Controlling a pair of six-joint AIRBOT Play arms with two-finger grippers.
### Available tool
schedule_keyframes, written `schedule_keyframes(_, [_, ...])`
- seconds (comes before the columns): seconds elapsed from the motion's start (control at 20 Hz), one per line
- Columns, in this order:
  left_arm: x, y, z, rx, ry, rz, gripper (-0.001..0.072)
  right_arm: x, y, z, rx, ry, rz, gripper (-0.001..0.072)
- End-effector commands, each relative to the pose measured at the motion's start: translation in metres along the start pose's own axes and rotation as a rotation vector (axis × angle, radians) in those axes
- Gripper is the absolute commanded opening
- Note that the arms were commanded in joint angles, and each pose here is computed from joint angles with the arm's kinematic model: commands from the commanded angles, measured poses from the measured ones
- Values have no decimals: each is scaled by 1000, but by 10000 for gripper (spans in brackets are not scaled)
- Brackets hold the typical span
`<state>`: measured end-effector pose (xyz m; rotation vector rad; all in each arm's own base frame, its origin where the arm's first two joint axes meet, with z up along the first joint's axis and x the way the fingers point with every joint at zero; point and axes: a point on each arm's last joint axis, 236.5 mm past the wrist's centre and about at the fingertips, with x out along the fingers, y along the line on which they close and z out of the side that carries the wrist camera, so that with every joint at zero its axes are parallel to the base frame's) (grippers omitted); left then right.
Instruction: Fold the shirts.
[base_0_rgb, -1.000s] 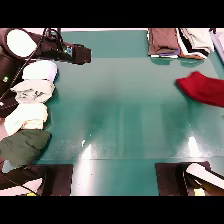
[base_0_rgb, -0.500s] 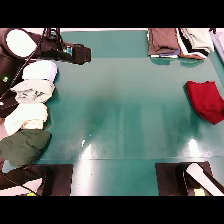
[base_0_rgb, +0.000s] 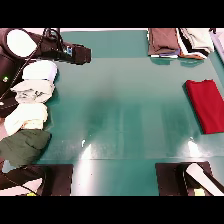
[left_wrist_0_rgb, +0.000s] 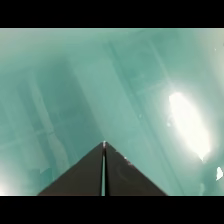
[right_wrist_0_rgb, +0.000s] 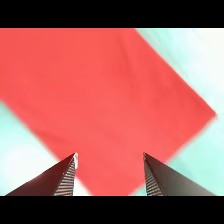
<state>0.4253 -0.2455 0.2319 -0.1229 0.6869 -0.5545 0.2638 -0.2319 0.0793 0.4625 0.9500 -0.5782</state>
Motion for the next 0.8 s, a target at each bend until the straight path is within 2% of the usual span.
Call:
schedule_keyframes(0.0, [0, 0, 2, 0, -8, -1, 25, -29, 67, 20, -43, -81, 171, 491])
schedule_keyframes(0.25, [0, 0, 4, 0, -15, -1, 25, -54, 188, -27, -321, -63, 395, 486])
schedule_keyframes(0.3, [0, 0, 4, -1, -19, -2, 24, -58, 207, -36, -375, -59, 428, 459])
schedule_keyframes(0.4, [0, -1, 6, -1, -24, -2, 25, -69, 243, -56, -474, -58, 499, 254])
schedule_keyframes(0.45, [0, -1, 6, 0, -23, -2, 25, -75, 258, -66, -520, -60, 531, 70])
schedule_keyframes(0.5, [0, -1, 6, 0, -24, -2, 25, -80, 271, -74, -566, -64, 559, 19])
schedule_keyframes(0.75, [0, -1, 6, 0, -23, -2, 25, -92, 297, -95, -640, -64, 622, 19])
